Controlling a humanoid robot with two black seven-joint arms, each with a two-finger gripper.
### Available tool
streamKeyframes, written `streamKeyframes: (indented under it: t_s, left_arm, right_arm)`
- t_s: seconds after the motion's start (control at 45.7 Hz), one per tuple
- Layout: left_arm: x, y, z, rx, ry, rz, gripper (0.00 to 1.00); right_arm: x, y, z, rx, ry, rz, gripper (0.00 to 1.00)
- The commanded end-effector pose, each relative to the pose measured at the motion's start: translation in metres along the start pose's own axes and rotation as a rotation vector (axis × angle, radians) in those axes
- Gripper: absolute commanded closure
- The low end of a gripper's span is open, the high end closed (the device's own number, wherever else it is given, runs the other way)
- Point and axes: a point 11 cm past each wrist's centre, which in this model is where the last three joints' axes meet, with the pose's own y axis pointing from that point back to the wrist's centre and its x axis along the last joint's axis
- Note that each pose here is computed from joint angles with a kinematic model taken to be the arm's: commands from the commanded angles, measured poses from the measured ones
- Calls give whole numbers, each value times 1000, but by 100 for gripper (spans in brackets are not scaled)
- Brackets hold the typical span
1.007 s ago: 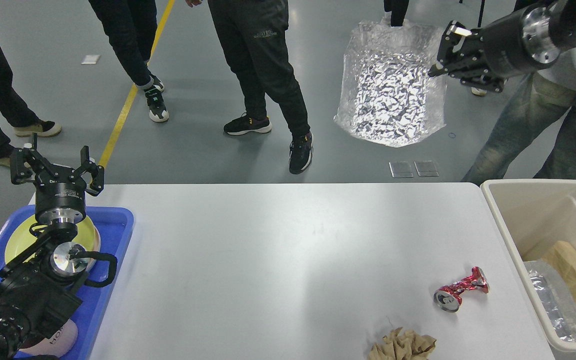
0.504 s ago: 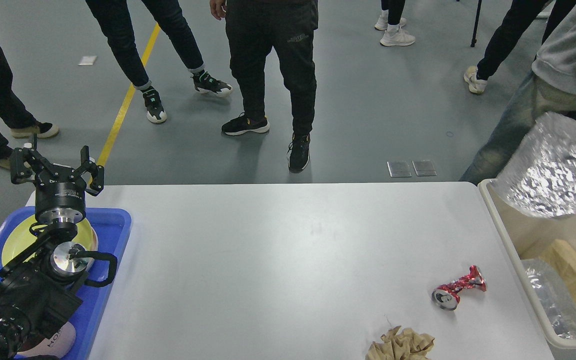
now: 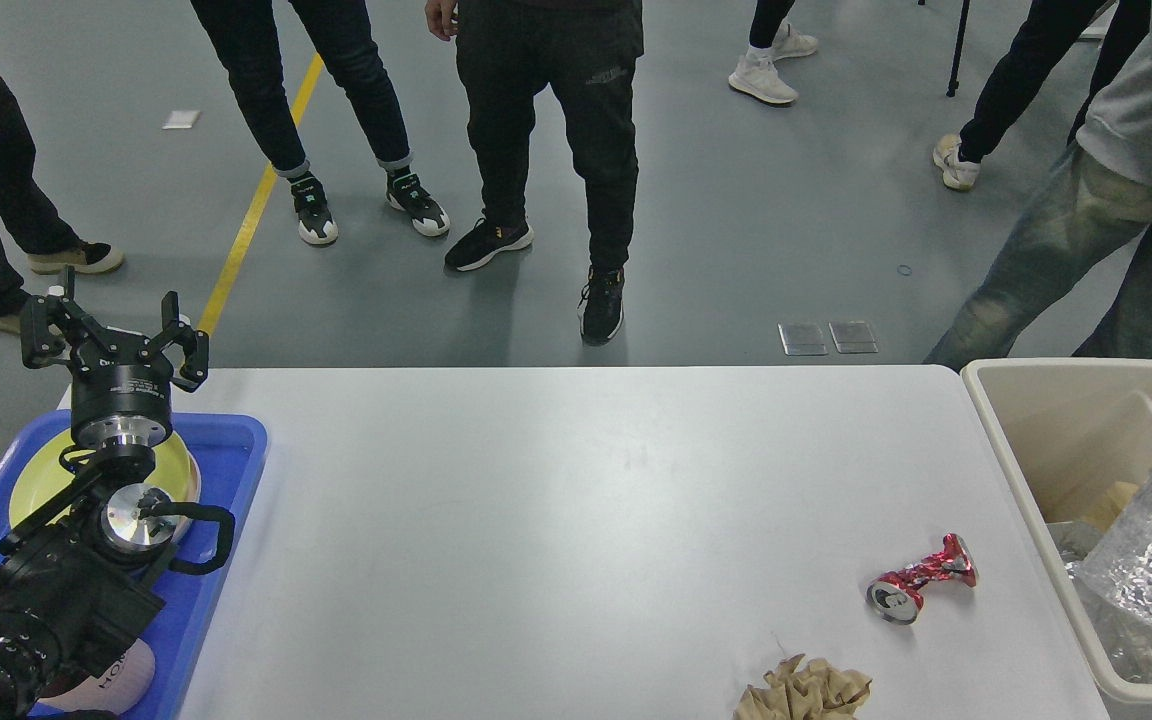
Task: Tidy desktop
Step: 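Lift the foil packet and drop it into the white bin, then move the right gripper down to the red can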
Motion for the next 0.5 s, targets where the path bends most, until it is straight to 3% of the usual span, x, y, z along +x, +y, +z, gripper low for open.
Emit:
streamKeyframes:
  t_s: [0.0, 0.109, 0.263, 0.482]
  left_arm:
    - [0, 0, 0, 0, 0, 0, 4]
    - [0, 0, 0, 0, 1, -1, 4]
    - [0, 0, 0, 0, 0, 0, 4]
    - [0, 0, 0, 0, 0, 0, 4]
  right_arm:
    - [-7, -2, 4, -7, 12, -7, 0]
    - [-15, 1, -10, 18, 17, -30, 0]
    - [-3, 24, -89, 162, 10, -52, 0]
    - [3, 94, -190, 336, 200, -197, 0]
